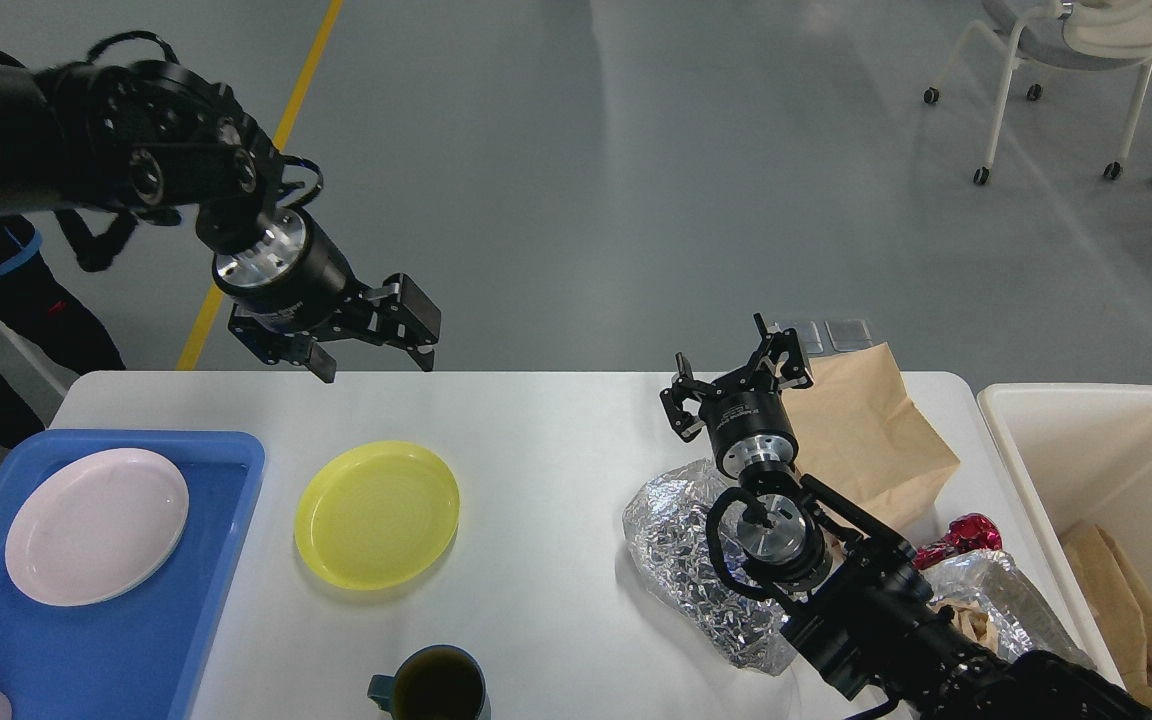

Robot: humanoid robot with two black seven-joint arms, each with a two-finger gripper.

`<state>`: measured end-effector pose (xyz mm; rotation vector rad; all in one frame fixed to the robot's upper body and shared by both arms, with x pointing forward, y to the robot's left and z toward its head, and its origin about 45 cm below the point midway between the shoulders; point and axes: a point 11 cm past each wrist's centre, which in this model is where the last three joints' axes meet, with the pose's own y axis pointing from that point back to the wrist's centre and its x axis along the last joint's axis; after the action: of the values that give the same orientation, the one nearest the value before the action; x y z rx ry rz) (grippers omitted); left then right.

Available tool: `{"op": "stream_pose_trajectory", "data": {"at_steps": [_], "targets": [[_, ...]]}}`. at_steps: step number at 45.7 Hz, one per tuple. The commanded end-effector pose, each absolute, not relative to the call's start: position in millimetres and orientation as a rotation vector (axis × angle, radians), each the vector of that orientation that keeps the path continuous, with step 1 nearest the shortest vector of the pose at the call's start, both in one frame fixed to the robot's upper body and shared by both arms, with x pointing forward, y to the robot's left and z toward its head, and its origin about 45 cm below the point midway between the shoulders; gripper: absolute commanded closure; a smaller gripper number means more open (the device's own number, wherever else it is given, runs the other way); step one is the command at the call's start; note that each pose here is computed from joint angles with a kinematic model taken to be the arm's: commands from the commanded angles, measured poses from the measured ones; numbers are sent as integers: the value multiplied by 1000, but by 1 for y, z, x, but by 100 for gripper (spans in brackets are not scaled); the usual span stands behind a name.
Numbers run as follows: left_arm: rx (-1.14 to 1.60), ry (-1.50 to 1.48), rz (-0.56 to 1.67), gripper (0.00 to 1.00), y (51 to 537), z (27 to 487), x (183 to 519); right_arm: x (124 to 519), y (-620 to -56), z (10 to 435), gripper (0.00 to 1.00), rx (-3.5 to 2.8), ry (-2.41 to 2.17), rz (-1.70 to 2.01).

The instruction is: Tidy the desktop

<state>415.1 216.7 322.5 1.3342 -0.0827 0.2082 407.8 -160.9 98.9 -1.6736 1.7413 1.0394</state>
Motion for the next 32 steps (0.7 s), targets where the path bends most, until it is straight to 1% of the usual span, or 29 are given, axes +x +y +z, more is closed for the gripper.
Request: {"op": "stream_pose_trajectory", "data": {"at_steps": [1, 10, 16, 25, 32], "targets": [[1377, -73, 143, 3, 189, 300, 393, 408, -161, 100, 0, -1673, 1739, 1038], [1427, -41, 78, 2, 176, 273, 371, 408, -160, 100, 0, -1675, 1739, 1039], [1460, -25, -10, 2, 166, 255, 352, 408, -160, 100, 0, -1675, 1737, 1038], [1521, -8, -185, 3, 172, 234, 311, 408, -160, 100, 0, -1675, 1739, 1039], [1526, 14, -216, 3, 176, 214, 295, 408, -160, 100, 0, -1675, 1737, 1038]]}}
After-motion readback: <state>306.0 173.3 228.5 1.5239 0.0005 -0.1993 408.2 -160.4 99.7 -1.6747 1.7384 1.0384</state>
